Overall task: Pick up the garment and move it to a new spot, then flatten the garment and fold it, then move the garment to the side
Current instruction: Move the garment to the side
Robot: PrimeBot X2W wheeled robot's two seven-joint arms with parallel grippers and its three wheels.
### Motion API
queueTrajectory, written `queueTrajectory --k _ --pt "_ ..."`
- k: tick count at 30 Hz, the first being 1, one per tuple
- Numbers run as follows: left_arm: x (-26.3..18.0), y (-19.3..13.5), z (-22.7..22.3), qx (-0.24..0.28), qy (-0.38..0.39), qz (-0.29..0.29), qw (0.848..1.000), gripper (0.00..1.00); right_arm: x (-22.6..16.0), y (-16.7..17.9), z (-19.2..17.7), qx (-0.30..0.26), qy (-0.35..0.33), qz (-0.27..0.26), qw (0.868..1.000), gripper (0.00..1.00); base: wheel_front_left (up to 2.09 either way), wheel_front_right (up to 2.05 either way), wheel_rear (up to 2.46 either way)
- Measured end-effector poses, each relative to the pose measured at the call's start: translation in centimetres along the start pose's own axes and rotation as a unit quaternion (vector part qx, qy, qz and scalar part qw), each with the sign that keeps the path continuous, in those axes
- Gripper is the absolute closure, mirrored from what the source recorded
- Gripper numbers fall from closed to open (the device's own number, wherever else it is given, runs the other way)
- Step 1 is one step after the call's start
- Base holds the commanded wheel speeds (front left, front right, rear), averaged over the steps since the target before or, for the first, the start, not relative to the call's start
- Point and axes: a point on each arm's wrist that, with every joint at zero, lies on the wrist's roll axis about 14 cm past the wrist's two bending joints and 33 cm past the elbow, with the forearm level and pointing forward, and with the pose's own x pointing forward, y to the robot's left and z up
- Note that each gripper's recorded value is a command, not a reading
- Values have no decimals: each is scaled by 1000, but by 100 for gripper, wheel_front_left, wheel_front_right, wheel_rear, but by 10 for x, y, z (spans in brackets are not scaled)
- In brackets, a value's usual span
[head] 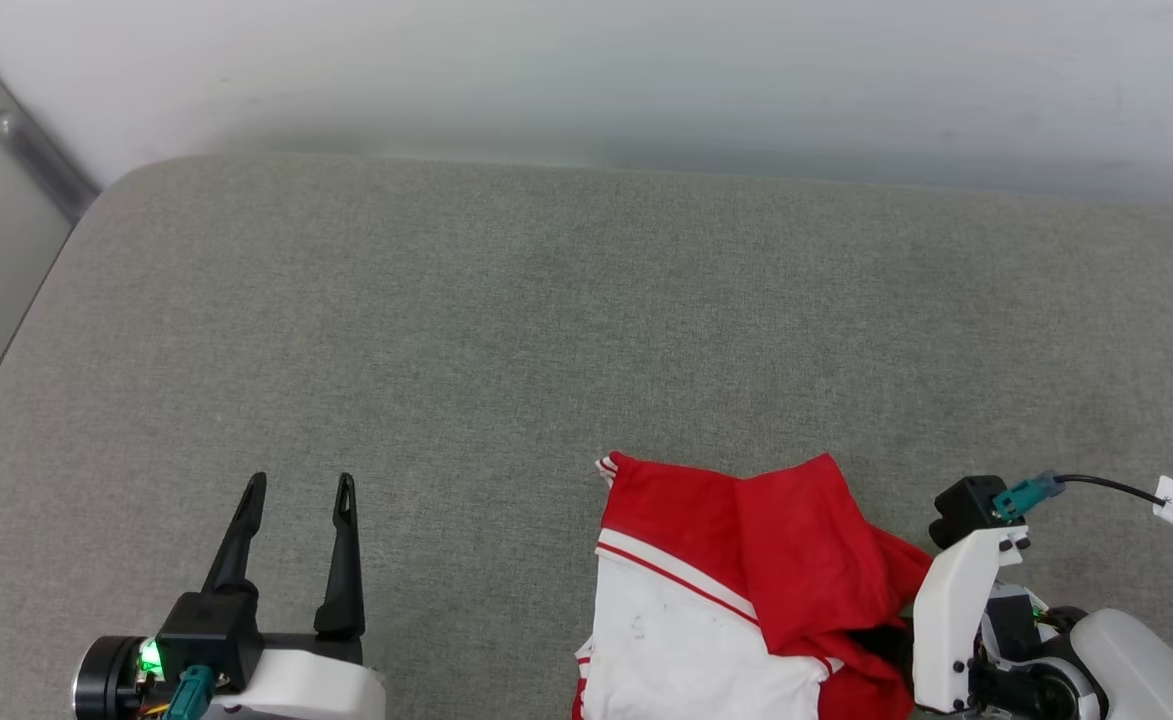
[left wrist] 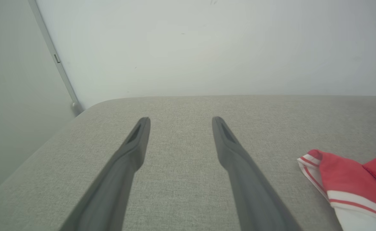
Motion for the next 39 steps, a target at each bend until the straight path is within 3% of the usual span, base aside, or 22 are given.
queueTrajectory --k 8,13,19,25,29,39 --pt "-18 1 7 -5 -9 2 1000 0 -29 16 23 -93 -50 -1 994 100 0 0 0" --pt "-29 -4 7 -15 -10 -3 1000 0 -64 31 48 -172 -93 -8 981 100 0 0 0" --pt "-20 -30 9 -30 -14 -37 999 0 -117 20 63 -234 -122 -53 963 100 0 0 0" --pt "-2 -64 10 -42 -15 -85 995 0 -163 -12 57 -225 -134 -111 959 100 0 0 0" --pt "18 -91 12 -45 -21 -120 992 0 -195 -54 57 -202 -149 -175 952 100 0 0 0" --pt "59 -115 -13 -41 -5 -158 987 0 -249 -173 77 -124 -174 -334 918 100 0 0 0"
